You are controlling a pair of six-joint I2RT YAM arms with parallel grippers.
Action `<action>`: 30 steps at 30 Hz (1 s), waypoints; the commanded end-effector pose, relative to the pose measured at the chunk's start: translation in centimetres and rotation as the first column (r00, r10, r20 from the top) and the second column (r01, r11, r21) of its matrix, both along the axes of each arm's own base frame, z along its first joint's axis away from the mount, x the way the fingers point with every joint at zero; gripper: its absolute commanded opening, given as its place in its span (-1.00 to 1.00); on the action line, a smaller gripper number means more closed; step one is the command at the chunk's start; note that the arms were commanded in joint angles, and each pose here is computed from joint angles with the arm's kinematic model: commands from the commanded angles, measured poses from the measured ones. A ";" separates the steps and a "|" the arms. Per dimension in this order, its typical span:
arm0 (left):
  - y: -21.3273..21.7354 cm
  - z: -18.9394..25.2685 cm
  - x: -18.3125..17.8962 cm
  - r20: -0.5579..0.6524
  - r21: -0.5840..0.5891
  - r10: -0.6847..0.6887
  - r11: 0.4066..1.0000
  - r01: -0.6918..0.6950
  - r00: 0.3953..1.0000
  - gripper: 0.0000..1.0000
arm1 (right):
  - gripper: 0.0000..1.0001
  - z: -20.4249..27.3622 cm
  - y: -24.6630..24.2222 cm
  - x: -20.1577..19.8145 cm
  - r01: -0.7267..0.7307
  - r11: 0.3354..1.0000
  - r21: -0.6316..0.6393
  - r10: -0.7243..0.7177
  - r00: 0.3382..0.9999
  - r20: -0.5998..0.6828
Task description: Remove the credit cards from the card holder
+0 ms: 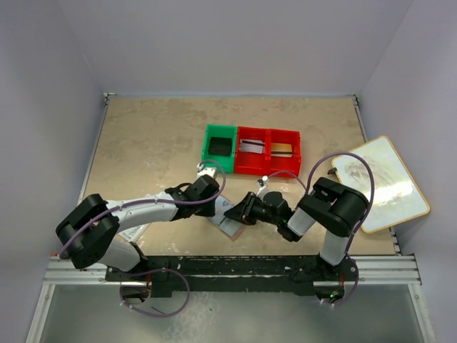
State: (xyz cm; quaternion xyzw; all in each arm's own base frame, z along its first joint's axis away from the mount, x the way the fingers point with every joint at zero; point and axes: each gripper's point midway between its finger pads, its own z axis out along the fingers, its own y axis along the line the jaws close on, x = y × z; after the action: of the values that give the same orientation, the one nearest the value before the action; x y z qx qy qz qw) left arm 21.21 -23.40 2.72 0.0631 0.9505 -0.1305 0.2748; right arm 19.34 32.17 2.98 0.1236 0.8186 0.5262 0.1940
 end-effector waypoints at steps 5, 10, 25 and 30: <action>0.0 0.2 0.3 0.029 0.012 -0.002 1.000 0.002 1.000 -0.51 | -0.65 1.0 0.2 1.0 0.065 0.997 0.051 -0.067 0.997 0.028; -0.3 0.6 0.4 0.034 0.003 -0.003 1.000 0.003 0.999 -0.53 | -0.67 1.0 0.2 0.9 0.075 0.995 0.069 -0.076 0.997 0.017; -0.1 0.7 0.3 0.039 0.011 0.000 1.000 0.000 0.999 -0.57 | -0.96 0.6 0.0 0.8 0.088 0.994 0.066 -0.088 0.996 0.007; -0.2 0.7 0.4 0.039 0.010 -0.003 1.000 0.003 0.999 -0.58 | -0.96 0.2 -1.0 -0.2 0.091 0.994 0.068 -0.091 0.996 -0.014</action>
State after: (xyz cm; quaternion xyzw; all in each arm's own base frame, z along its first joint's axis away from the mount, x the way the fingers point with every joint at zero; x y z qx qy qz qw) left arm 21.00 -23.22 2.58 0.0680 0.9511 -0.1212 0.2758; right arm 19.35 31.62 2.36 0.1630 0.8078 0.5310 0.1972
